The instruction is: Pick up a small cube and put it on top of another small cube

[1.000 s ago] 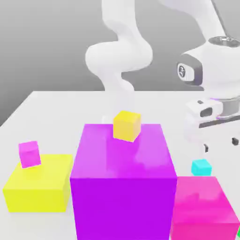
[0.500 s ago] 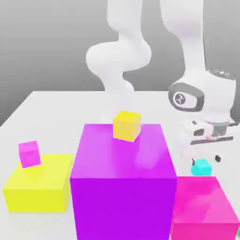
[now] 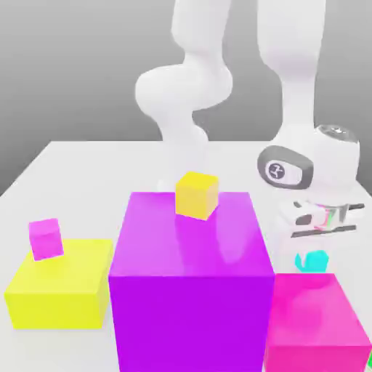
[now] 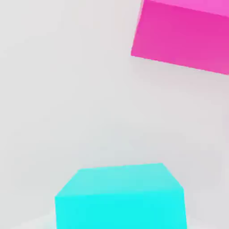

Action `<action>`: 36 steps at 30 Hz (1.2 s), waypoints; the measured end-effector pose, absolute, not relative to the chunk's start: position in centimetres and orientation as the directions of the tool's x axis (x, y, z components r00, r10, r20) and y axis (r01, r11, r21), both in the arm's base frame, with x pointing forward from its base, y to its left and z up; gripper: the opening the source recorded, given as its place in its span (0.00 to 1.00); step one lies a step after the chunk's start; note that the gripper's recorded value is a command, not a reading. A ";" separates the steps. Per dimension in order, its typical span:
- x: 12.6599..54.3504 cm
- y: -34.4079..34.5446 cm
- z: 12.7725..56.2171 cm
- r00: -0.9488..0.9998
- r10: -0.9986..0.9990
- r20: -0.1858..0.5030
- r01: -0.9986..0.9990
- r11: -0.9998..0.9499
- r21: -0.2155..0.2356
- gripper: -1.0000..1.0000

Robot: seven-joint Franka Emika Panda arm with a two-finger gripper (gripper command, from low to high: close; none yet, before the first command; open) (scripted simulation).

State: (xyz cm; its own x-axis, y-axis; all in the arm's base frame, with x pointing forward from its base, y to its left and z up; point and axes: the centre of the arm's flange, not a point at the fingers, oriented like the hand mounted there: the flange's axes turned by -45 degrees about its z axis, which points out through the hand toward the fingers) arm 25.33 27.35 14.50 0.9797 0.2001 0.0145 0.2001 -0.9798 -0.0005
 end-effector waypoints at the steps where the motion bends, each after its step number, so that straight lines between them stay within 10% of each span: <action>1: 25.4 27.4 15.0 0.980 0.200 0.016 0.201 -0.980 -0.001 0.00; 11: 25.4 26.9 19.4 0.976 0.216 -0.007 0.216 -0.976 -0.006 0.00; 26: 33.9 20.0 30.3 0.793 0.610 -0.019 0.602 -0.787 -0.130 0.00; 36: 36.9 10.3 39.6 0.603 0.797 0.033 0.796 -0.599 -0.085 0.00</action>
State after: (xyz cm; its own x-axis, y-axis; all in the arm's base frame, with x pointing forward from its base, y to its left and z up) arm 36.86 10.34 39.62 0.6030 0.7971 0.0326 0.7963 -0.5989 -0.0848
